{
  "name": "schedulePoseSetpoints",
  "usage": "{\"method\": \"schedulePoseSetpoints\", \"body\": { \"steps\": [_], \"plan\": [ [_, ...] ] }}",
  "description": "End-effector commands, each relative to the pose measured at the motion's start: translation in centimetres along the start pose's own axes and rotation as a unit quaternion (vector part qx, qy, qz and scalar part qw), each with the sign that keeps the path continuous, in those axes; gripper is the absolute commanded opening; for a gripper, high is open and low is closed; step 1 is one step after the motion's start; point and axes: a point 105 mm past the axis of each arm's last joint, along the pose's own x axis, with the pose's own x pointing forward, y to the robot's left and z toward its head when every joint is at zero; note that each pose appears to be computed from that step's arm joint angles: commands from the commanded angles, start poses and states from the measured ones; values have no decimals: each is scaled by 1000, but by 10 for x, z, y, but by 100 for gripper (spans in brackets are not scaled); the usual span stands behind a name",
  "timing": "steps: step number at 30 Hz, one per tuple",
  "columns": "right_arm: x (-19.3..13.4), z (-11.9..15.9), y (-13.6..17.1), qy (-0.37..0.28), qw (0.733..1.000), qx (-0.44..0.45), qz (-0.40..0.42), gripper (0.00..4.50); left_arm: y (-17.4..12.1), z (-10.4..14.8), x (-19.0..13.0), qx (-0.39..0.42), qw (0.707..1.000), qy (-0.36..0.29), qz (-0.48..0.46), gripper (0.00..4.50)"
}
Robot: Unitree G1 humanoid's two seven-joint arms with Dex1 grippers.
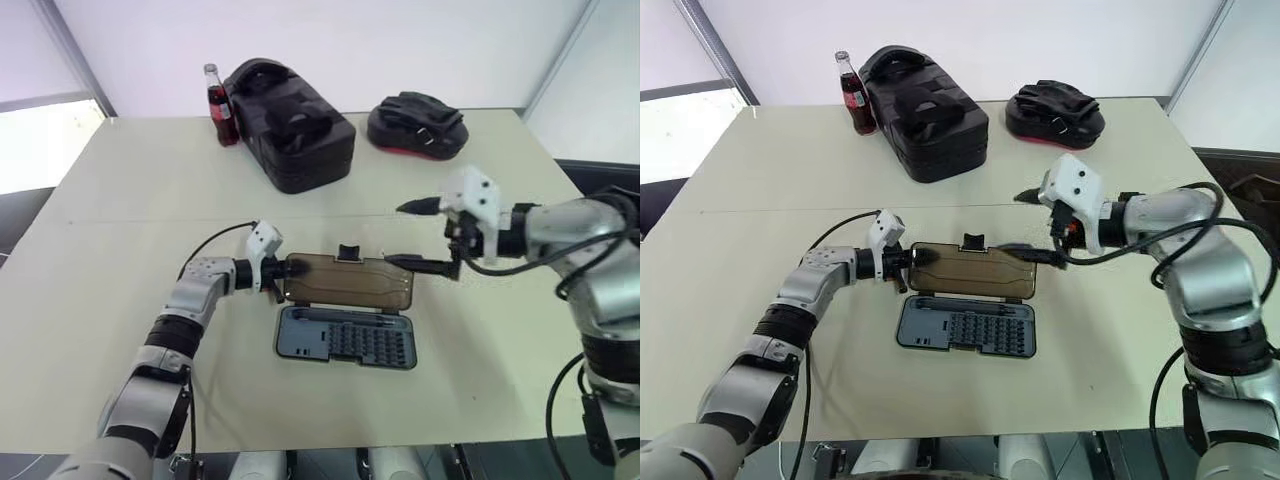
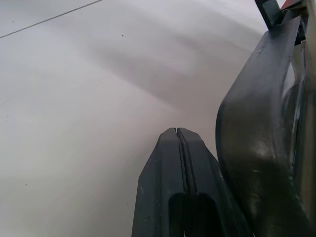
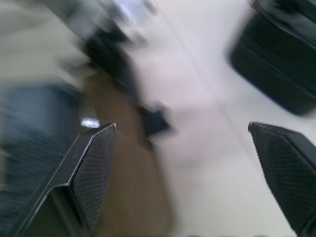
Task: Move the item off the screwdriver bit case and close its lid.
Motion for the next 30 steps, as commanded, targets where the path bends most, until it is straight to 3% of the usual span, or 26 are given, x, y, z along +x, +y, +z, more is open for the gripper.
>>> {"method": "schedulePoseSetpoints", "body": {
  "steps": [1, 4, 8, 10, 15, 24, 27, 30],
  "plan": [
    [-9, 3, 6, -7, 1000, 25, 2, 423, -2, 8, -3, -1, 1000, -17, -18, 0],
    [-14, 1, 7, -11, 999, 45, -5, 306, -4, 17, -6, 2, 999, -33, -29, 0],
    [-22, 3, 11, -25, 997, 75, 0, 88, -13, 31, -12, 14, 997, -49, -58, 0],
    [-25, 5, 14, -28, 996, 87, 10, 1, -20, 37, -16, 20, 995, -55, -77, 0],
    [-29, 2, 22, -8, 995, 97, 33, 1, -53, 42, -27, 33, 987, -29, -155, 0],
    [-27, -3, 23, 8, 995, 91, 41, 1, -104, 18, -48, 57, 958, 72, -271, 0],
    [-24, -4, 29, 18, 994, 86, 60, 1, -108, 11, -49, 79, 950, 97, -284, 0],
    [-18, -4, 57, 32, 988, 85, 129, 1, -86, 40, -31, 87, 966, 41, -239, 0]
  ]
}}
